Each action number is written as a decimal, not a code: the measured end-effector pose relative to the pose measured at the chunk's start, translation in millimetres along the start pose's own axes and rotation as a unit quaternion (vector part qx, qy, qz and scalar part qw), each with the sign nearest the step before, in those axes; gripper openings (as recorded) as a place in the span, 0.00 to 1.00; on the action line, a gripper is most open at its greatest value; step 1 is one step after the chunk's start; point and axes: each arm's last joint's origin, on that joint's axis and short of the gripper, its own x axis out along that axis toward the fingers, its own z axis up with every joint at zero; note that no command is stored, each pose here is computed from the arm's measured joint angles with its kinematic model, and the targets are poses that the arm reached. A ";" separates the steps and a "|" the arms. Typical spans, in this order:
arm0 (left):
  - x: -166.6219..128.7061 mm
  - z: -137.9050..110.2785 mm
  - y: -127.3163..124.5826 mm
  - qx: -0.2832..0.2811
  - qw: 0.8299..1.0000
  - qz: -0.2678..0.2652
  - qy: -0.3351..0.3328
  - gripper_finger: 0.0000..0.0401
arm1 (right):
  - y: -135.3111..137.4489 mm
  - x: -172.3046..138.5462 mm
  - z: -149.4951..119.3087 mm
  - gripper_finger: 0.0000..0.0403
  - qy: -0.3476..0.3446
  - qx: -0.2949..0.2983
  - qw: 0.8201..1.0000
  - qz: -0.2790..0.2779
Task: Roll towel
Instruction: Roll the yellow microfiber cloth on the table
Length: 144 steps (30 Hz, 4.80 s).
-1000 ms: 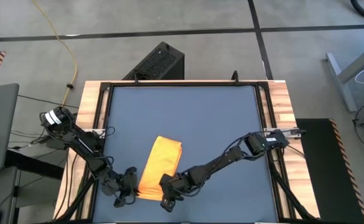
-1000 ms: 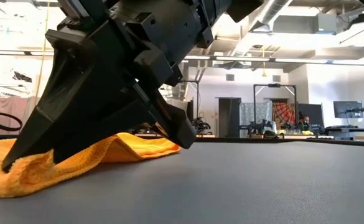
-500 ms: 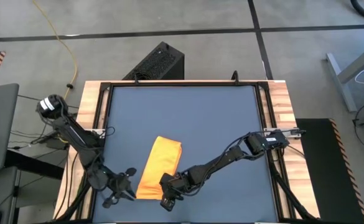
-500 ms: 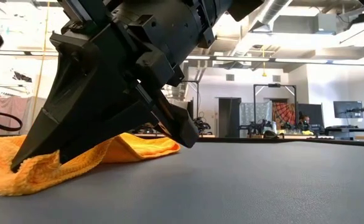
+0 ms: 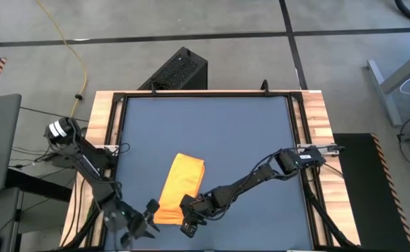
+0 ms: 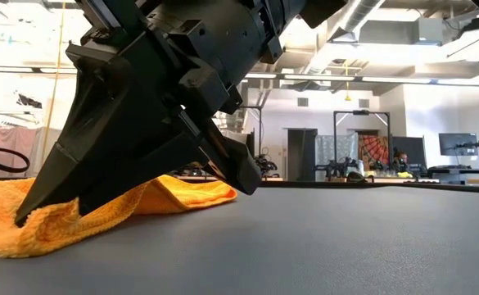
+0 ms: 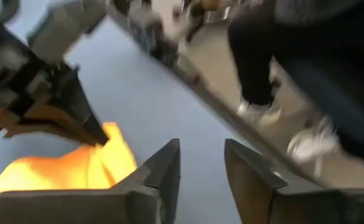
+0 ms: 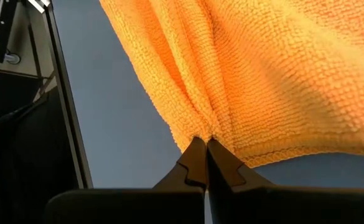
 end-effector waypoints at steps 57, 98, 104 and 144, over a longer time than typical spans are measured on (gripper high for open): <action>39.7 -28.0 59.6 -0.193 0.942 -0.073 0.264 0.00 | 4.8 0.4 -8.4 0.04 0.008 0.014 1.000 0.002; 8.8 -88.9 107.6 -0.345 0.907 -0.140 0.195 0.00 | 52.1 -12.0 -42.2 0.33 -0.153 -0.358 0.921 -0.028; 8.7 -88.9 108.9 -0.349 0.906 -0.141 0.194 0.00 | 50.6 -2.1 -49.3 0.33 -0.174 -0.394 0.900 -0.058; -19.6 -66.0 116.6 -0.301 0.926 -0.172 0.148 0.24 | 11.9 27.0 -24.8 0.05 -0.070 -0.122 0.990 0.020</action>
